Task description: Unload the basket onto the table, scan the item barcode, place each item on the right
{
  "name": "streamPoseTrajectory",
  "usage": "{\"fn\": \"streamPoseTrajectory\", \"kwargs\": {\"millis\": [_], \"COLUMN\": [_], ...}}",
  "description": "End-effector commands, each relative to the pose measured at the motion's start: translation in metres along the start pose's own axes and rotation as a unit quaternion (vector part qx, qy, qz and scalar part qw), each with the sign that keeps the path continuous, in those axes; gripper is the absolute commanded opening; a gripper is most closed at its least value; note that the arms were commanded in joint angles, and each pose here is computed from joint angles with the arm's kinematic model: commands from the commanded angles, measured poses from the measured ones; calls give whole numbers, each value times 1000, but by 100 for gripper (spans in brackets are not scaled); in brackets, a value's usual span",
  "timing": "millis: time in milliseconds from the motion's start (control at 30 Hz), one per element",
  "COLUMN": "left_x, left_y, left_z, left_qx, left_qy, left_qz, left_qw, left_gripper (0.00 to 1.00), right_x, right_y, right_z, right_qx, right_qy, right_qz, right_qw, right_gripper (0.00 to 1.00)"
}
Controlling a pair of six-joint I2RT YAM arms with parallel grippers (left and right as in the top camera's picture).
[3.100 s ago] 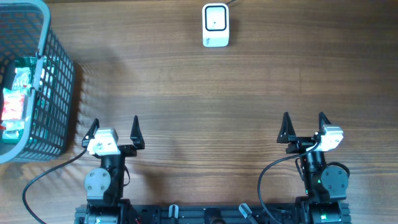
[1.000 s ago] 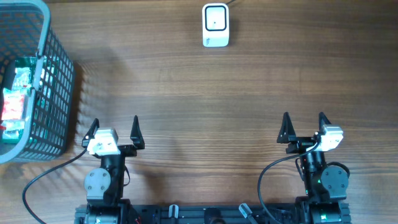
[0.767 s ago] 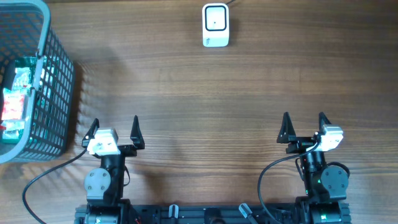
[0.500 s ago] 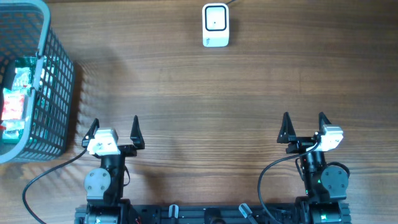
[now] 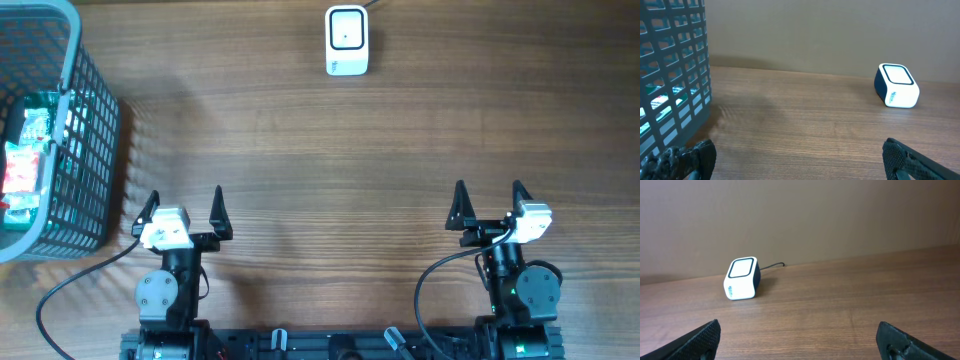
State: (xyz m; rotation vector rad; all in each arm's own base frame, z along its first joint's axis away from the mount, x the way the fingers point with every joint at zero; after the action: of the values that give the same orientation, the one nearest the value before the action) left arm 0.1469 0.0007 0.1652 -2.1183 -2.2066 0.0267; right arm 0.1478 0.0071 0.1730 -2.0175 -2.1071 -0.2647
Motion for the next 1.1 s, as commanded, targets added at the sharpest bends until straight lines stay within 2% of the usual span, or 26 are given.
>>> {"fn": "streamPoseTrajectory", "kwargs": {"millis": [0, 933, 1067], "left_x": [0, 0, -1], "left_y": [0, 0, 0], "left_z": [2, 1, -10], "left_qx": [4, 4, -35], "left_qy": [8, 8, 6], "left_qz": [4, 4, 9], "left_qw": [1000, 1000, 999], "left_gripper": [100, 100, 100], "right_x": [-2, -2, -2], "right_y": [0, 0, 0], "right_z": [0, 0, 0], "right_qx": [-2, -2, -2], "right_qy": [-3, -3, -3], "right_qz": [8, 8, 8], "right_qw": [1000, 1000, 1000], "right_gripper": [100, 100, 100]}}
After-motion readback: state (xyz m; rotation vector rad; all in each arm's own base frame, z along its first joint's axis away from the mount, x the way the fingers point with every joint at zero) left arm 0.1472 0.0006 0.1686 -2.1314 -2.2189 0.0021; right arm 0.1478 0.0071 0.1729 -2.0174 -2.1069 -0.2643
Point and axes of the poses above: each gripper's point midway between its finger pads, its own y axis out along the fingers, its own x axis along the line the jaws close on, z = x × y, the point moved 10 cm from there along -y, back along the fingers, and after that the axes turned 7 degrees about y, right-handed, at the moved point
